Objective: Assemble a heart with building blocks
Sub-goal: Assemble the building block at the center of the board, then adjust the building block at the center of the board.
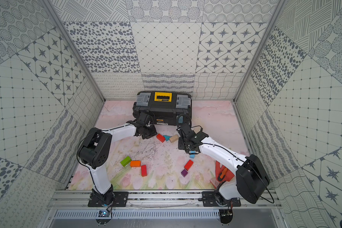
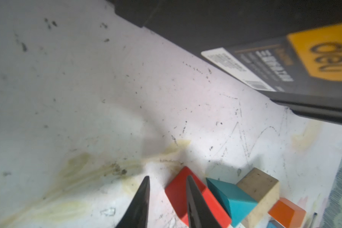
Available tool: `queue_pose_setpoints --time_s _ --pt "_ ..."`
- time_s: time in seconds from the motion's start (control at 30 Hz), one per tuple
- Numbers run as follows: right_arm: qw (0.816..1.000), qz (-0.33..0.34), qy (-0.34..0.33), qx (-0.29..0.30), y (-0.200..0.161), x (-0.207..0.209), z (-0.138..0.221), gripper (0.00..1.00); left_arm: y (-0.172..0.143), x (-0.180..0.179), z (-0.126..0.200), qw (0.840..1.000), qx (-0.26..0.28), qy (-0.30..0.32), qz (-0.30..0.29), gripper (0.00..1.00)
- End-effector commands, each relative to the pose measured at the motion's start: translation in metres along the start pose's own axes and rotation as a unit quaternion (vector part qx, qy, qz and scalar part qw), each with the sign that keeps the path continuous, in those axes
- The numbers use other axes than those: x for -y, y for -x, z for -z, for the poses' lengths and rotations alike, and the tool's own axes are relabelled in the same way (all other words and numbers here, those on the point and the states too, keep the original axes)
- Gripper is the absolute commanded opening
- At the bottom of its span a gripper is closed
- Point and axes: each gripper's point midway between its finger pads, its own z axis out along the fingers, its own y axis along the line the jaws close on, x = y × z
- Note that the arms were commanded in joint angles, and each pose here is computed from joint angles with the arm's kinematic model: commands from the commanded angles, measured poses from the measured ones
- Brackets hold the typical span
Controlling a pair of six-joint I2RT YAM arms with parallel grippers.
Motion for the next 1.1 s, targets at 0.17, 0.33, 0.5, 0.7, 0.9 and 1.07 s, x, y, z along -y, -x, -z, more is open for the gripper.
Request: queue_pose_setpoints --time_s 0.17,0.33,0.5,0.7,0.9,1.07 --pt "1.000 0.017 0.013 -0.013 -0.002 -0.018 -0.023 0.45 -0.008 -0.015 0.055 0.999 0.034 0.016 -0.014 0.34" --pt "1.000 0.024 0.004 -0.010 0.007 -0.030 -0.049 0.40 -0.044 -0.023 0.061 1.000 0.012 -0.008 -0.005 0.34" --pt "1.000 0.009 -0.002 0.018 0.016 -0.034 -0.069 0.37 -0.076 -0.026 0.052 0.999 -0.013 -0.036 0.008 0.34" --pt "1.000 0.009 0.008 0.016 0.018 -0.044 -0.089 0.36 -0.090 -0.011 0.032 0.996 -0.042 -0.076 0.018 0.34" --pt "1.000 0.012 0.000 0.015 0.020 -0.045 -0.097 0.36 -0.093 -0.005 0.017 0.995 -0.052 -0.079 0.022 0.33" --pt "1.000 0.017 -0.010 0.018 0.024 -0.045 -0.102 0.35 -0.094 -0.007 0.015 0.995 -0.053 -0.076 0.021 0.33"
